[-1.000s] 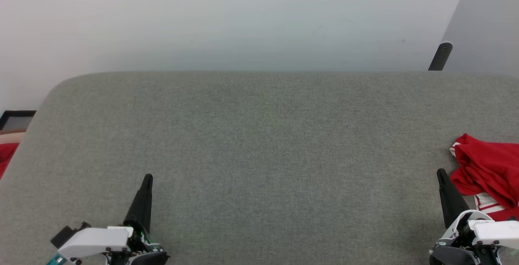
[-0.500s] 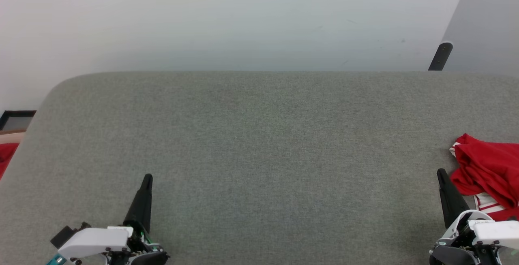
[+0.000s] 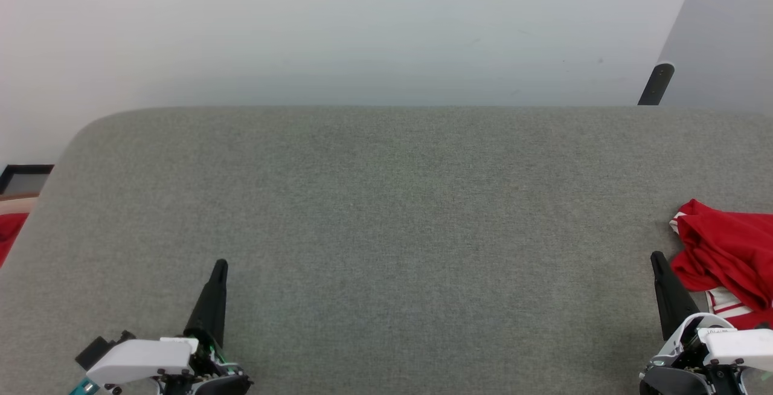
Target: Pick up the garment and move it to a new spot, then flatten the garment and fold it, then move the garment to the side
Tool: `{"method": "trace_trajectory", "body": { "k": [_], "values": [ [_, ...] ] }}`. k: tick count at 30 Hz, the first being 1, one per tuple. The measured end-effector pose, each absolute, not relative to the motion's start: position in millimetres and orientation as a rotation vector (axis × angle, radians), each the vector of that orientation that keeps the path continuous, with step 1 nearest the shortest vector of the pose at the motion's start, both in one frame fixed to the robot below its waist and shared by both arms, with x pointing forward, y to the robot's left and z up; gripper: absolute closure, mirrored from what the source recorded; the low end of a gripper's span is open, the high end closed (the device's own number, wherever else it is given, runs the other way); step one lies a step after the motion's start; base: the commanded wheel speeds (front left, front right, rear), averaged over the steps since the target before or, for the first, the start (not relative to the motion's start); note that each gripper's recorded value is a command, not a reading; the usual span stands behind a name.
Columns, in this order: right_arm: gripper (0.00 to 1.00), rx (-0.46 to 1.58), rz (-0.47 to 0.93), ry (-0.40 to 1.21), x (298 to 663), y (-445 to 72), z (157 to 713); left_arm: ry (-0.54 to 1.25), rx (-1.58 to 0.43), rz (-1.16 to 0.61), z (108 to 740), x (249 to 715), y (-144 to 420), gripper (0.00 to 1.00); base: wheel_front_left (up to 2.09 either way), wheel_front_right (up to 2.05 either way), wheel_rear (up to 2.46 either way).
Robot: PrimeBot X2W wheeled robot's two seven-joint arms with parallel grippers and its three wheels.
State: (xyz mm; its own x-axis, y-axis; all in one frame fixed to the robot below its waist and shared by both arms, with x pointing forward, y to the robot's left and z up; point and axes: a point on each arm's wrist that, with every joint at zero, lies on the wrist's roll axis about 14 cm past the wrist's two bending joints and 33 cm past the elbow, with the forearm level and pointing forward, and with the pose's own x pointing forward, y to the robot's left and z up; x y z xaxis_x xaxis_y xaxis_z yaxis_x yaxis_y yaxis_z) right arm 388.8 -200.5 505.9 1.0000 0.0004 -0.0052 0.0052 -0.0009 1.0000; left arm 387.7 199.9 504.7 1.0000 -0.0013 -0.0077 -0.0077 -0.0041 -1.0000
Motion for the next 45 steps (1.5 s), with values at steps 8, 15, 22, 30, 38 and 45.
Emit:
{"method": "trace_trajectory", "body": {
  "k": [8, 15, 22, 30, 38, 45],
  "values": [
    [1.00, 1.572, -0.004, 0.004, 388.8, -200.5, 505.9, 0.007, -1.575, 0.006, 504.6, 387.7, 200.0, 1.00, 0.00, 0.00, 0.00],
    [1.00, 1.572, -0.004, 0.004, 388.8, -200.5, 505.9, 0.007, -1.575, 0.005, 504.6, 387.7, 199.8, 1.00, 0.00, 0.00, 0.00],
    [1.00, 1.572, -0.004, 0.004, 388.7, -200.4, 505.9, 0.007, -1.575, 0.005, 504.7, 387.7, 199.7, 1.00, 0.00, 0.00, 0.00],
    [1.00, 1.572, -0.004, 0.004, 388.7, -200.5, 505.9, 0.007, -1.576, 0.005, 504.7, 387.7, 199.7, 1.00, 0.00, 0.00, 0.00],
    [1.00, 1.572, -0.004, 0.004, 388.7, -200.5, 505.9, 0.007, -1.576, 0.005, 504.7, 387.8, 199.7, 1.00, 0.00, 0.00, 0.00],
    [1.00, 1.572, -0.004, 0.004, 388.7, -200.5, 505.9, 0.008, -1.576, 0.004, 504.7, 387.7, 199.6, 1.00, 0.00, 0.00, 0.00]
  ]
}}
